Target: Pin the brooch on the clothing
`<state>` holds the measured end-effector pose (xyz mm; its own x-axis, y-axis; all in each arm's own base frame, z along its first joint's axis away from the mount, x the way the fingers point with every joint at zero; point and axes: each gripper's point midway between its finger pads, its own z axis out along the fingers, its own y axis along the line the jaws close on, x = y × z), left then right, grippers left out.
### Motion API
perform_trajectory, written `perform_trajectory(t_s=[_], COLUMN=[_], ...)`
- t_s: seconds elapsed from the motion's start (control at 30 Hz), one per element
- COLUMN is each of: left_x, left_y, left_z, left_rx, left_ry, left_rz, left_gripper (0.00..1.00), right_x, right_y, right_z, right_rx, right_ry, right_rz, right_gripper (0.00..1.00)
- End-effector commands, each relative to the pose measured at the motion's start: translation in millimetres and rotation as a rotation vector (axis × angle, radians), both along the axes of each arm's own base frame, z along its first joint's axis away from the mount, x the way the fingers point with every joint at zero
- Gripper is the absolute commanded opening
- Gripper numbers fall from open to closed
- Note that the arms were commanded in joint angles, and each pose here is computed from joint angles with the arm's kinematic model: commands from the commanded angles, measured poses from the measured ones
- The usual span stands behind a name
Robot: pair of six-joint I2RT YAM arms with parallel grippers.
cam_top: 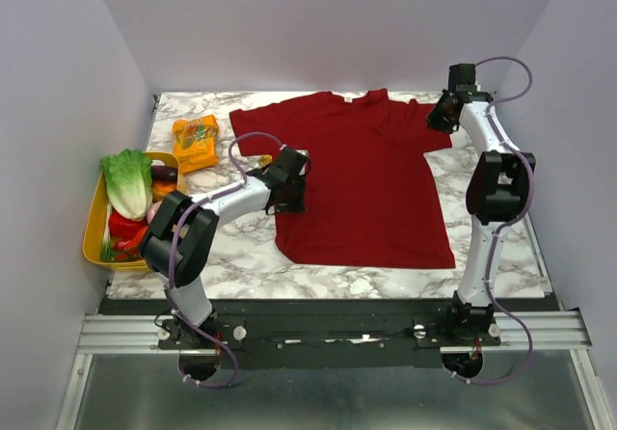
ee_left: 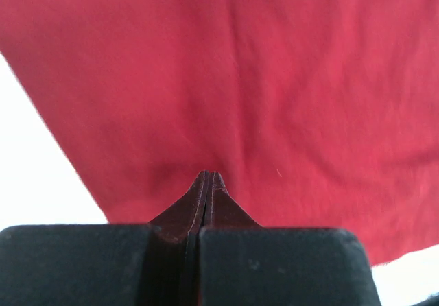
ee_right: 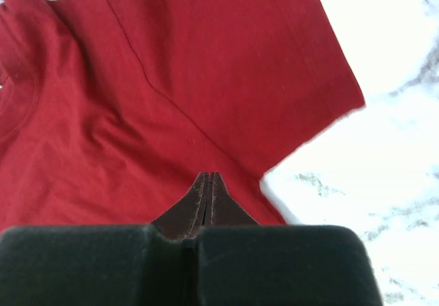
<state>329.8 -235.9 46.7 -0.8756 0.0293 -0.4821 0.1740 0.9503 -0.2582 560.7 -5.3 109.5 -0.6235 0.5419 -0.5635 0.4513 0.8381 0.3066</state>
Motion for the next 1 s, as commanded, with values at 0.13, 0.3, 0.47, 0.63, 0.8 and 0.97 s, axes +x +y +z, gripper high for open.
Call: perform_trajectory(t_s=[0.13, 0.3, 0.47, 0.63, 0.8, 0.97], left_x=[-43, -69, -88, -102, -94, -68], left_y=[-11, 5, 19, 25, 22, 8], left_z=[-9, -22, -29, -31, -23, 6], left_rx=[-0.006, 0.037, 0.071, 0.064, 0.069, 0.05], left_ry=[0.022, 0.081, 0.131, 0.133, 0.077, 0.0], left_rz=[-0.041, -0.043, -0.041, -0.039, -0.045, -0.053], left_gripper=[0.0, 0.0, 0.0, 0.0, 0.0, 0.0], right_x=[-7, -10, -15, -24, -29, -37], right_y=[-6, -13, -21, -26, -26, -14], right_z=[-54, -72, -85, -89, -76, -5], right_rx=[-0.055, -0.087, -0.094, -0.064, -0.066, -0.076], right_ry=[0.203, 0.266, 0.327, 0.351, 0.312, 0.155], right_rz=[0.028, 0.051, 0.061, 0.043, 0.036, 0.035], right_gripper=[0.0, 0.01, 0.0, 0.0, 0.0, 0.01])
